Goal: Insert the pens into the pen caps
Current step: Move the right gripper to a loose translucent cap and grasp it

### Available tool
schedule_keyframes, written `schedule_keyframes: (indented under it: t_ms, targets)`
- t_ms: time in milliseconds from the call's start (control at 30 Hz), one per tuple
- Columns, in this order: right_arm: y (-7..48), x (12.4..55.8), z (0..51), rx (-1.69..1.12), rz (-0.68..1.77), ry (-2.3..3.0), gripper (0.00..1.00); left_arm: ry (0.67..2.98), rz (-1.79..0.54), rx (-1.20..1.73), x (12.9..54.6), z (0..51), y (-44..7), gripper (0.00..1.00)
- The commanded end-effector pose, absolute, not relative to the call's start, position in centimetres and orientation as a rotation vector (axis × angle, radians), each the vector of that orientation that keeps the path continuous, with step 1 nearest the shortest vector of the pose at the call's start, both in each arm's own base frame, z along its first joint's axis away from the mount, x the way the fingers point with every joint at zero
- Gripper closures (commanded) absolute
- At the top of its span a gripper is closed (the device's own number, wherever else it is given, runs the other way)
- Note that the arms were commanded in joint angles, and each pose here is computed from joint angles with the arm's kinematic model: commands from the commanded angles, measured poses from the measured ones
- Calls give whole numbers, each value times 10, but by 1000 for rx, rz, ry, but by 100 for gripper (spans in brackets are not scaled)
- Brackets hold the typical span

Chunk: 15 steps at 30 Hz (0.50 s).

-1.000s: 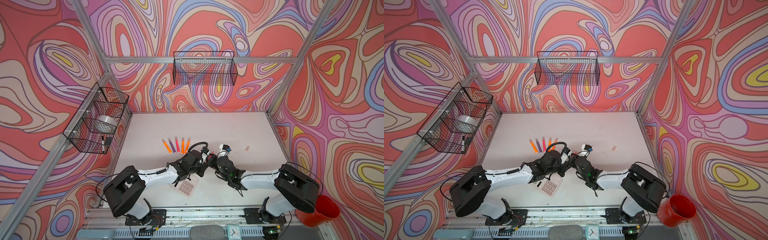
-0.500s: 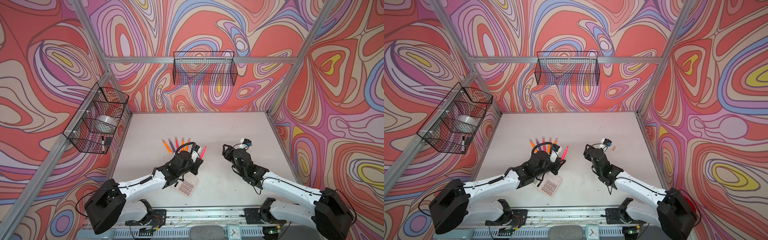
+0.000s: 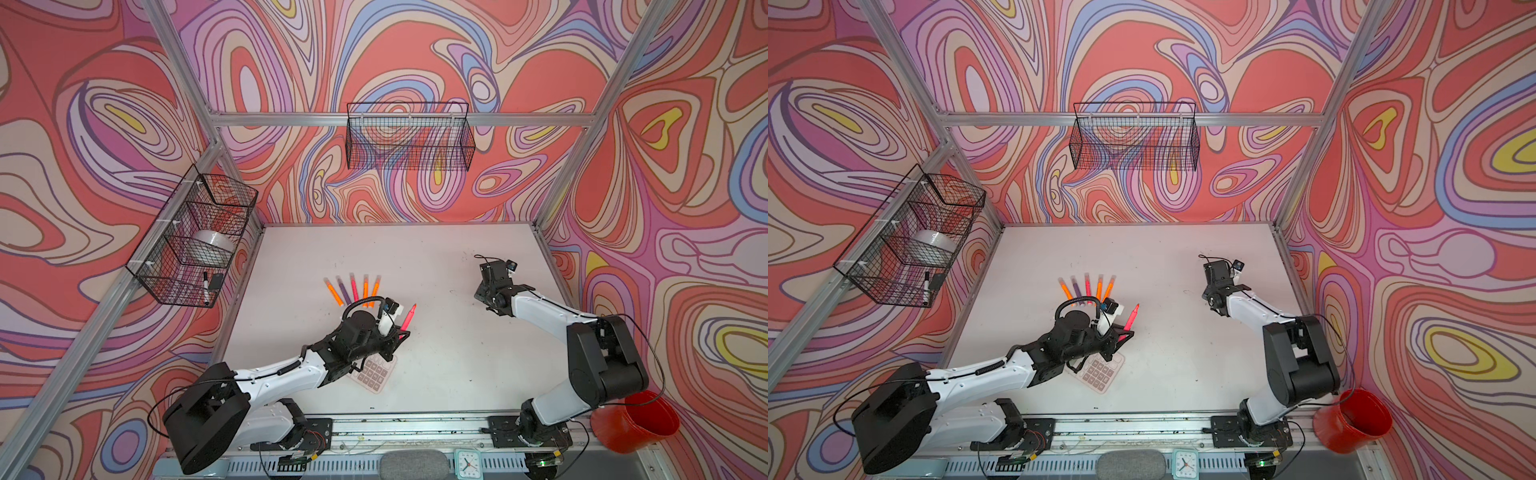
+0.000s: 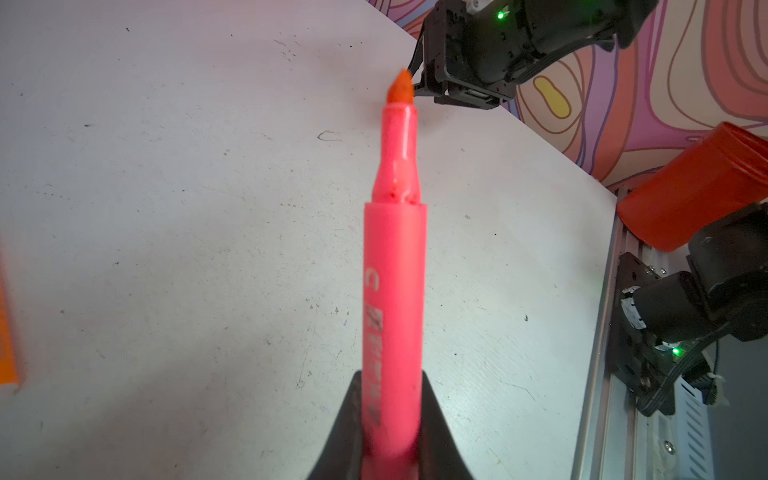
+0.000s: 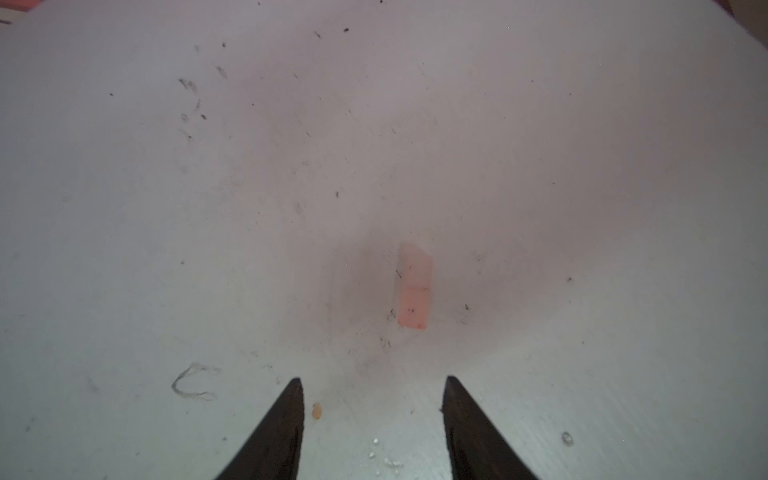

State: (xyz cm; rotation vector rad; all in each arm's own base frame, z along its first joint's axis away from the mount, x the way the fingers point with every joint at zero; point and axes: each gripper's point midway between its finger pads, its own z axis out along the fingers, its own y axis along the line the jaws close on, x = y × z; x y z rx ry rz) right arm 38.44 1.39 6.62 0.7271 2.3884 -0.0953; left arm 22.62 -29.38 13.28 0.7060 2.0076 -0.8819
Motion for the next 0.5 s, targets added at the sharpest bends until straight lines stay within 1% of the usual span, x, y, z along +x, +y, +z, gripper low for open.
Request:
schedule_keyframes:
  t_ms: [0,167,467]
  targets:
    - [-1,385,62,719,-155,2430,45,1961,-909,729,225,140,-300,100]
    - [-10,392,51,742,-144,2462,46,1961,-917,731,226,144,-302,100]
    - [-20,402,26,793,-19,2538,53,1973,-909,728,228,139,-302,100]
